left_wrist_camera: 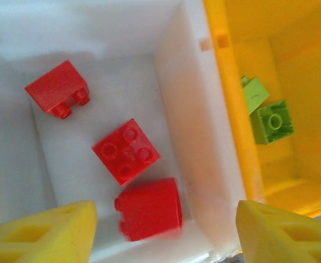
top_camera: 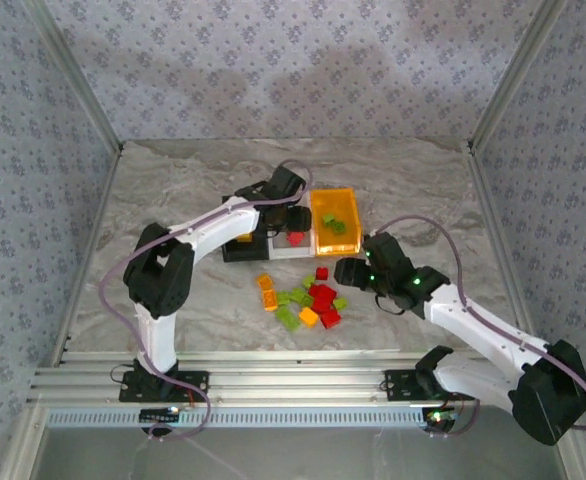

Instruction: Sort the legos into containers by color

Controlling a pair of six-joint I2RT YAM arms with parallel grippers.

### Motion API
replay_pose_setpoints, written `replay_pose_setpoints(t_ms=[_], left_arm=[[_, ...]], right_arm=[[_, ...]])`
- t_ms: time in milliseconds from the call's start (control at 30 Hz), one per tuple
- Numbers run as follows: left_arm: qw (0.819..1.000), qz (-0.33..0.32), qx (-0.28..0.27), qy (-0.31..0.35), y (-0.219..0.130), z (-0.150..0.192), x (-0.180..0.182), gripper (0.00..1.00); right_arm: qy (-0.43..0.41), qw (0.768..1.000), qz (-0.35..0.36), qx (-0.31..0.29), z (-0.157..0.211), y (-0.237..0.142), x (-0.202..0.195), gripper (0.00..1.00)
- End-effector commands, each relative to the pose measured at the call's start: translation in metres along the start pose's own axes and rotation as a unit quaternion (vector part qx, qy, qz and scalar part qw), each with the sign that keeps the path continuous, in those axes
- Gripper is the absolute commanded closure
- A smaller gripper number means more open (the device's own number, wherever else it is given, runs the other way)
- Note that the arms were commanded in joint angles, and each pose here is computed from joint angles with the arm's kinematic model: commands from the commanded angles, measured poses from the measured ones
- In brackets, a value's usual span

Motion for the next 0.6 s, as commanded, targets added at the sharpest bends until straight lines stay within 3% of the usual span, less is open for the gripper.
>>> replay_pose_setpoints(t_ms=[0,133,300,400,567], left_arm=[[0.999,0.036,-0.031,-0.002,-0.030,-0.017,-0.010,0.24],[0.995,0.080,-0.059,0.001,-0.064,-0.015,-0.022,0.18],[0.991,0.111,-0.073,0.020,-0.100,0.018,-0.034,0.13],[0.991,0.115,-0.069,0.020,-0.112,0.045,-0.031,0.01],[0.992,0.102,-0.070,0.001,-0.128,0.083,-0.008,0.01]], right_arm=[[0.000,0.999,0.000,0.039,0.018,0.004,-0.004,0.28],[-0.001,0.999,0.023,0.046,0.028,0.011,-0.006,0.28],[0.007,0.999,0.031,0.041,0.033,0.023,-0.005,0.28],[-0.002,0.998,0.045,0.049,0.036,0.030,-0.003,0.29],[-0.007,0.995,0.081,0.062,0.043,0.042,-0.007,0.31]])
Point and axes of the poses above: each hand's point on the last joint's axis, 136 mm out from that joint toward the fingers, its own y axis out along the fingers, its own x axis along the line the jaws close on, z = x × y, the point moved 9 cm from there along -y, back along the fingers, and after that the axes turned 8 degrees about y, right-handed, at the moved point
